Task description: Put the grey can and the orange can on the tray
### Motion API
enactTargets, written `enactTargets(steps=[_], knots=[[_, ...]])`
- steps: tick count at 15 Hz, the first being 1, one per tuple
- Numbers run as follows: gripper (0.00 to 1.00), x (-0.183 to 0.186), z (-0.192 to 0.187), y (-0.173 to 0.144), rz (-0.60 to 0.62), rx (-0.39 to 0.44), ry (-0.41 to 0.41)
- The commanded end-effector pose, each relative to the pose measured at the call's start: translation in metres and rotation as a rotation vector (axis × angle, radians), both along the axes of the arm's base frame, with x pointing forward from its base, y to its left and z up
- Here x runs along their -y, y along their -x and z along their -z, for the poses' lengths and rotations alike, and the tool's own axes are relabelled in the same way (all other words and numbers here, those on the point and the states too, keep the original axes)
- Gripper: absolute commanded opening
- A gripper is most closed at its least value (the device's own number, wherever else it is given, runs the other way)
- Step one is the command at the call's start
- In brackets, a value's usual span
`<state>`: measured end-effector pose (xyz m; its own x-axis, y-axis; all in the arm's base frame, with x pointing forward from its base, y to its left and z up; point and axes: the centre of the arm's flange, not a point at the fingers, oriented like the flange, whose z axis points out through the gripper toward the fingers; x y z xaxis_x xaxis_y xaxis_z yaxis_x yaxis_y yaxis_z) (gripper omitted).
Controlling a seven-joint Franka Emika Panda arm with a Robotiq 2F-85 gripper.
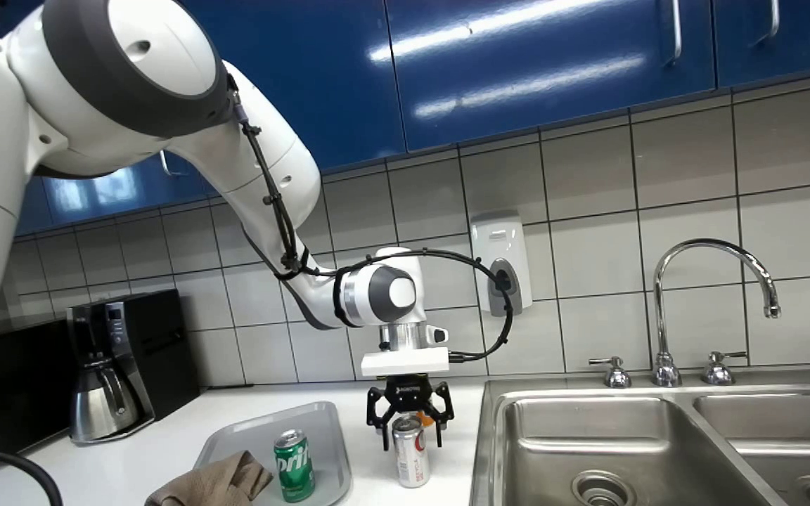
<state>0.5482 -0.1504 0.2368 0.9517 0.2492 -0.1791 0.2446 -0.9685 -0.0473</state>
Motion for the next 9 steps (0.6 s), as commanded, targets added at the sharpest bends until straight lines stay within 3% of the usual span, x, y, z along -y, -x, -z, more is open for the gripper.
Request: enactTargets(steps=[1,9], knots=[[1.00,0.0004,-0.0037,0.0045,0.007,0.002,0.020],[1.00,0.0002,-0.0030,0.0050,0.002,-0.006,0.014]])
